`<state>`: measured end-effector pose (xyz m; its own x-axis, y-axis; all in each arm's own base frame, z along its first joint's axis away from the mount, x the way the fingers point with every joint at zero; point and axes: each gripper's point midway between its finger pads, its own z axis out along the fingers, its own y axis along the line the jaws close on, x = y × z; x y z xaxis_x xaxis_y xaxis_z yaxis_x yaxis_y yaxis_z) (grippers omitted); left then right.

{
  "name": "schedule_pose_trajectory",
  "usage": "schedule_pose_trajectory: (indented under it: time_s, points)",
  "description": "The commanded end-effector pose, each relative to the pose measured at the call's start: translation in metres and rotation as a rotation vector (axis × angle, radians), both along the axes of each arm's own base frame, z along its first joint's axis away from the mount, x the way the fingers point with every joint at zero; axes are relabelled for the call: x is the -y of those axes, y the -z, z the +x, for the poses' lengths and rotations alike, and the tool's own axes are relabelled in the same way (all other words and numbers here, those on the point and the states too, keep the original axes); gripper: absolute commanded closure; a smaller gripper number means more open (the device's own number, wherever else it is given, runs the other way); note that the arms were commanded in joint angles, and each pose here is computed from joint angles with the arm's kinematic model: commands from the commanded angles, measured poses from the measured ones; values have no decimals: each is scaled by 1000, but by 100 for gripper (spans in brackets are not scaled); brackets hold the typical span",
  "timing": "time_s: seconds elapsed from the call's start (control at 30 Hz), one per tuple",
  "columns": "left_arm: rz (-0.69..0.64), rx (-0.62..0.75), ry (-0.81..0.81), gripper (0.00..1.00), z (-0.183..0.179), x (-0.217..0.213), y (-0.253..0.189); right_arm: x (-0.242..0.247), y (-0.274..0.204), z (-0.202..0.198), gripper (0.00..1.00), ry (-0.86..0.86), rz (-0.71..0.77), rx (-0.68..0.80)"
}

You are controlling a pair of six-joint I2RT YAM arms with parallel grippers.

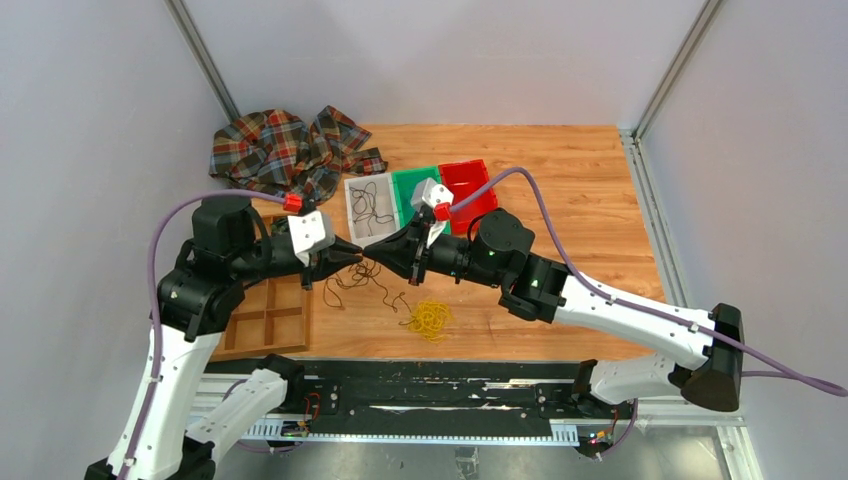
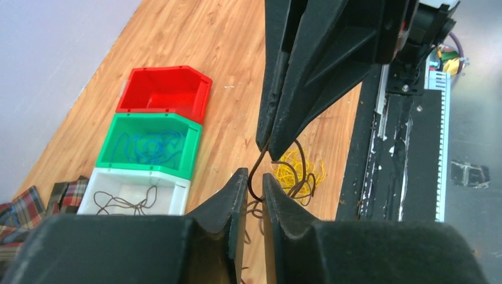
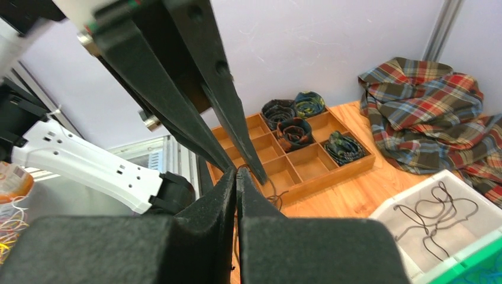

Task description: Untangle the cables

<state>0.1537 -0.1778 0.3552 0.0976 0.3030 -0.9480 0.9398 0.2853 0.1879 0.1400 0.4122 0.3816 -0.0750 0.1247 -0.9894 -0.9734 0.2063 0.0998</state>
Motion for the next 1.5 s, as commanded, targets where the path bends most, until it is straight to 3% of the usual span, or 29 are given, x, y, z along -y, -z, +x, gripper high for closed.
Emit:
schedule_pose_trajectory:
  time_s: [0.0,0.13,0.33,0.43,0.7,0.77,0.87,1.17,1.47]
  points:
    - [-40,-18,-55,86,8,0,2,-8,-30,-17,99,-70,79,-4]
    - [-157,52,-191,99,27,-5,-18,-13,-27,-21,98,-92,86,-35]
    - [-201,85,-182,99,16,-6,-37,12,-25,-13,55,-36,151,-93]
    - [-214,78,-160,99,8,-5,-44,30,-31,-7,45,-27,208,-115]
    - [-238,62,-101,99,-8,-1,-56,50,-23,30,43,14,275,-254]
    - [-229,77,-97,99,-9,-2,-57,46,-21,37,43,44,245,-245]
    - [-224,85,-96,99,-8,-2,-57,33,-21,35,29,41,185,-218]
    - [-227,94,-96,99,-8,-2,-62,-5,-8,30,26,37,88,-144]
    - [-243,111,-90,99,-12,-2,-75,-25,40,58,23,203,-16,-143]
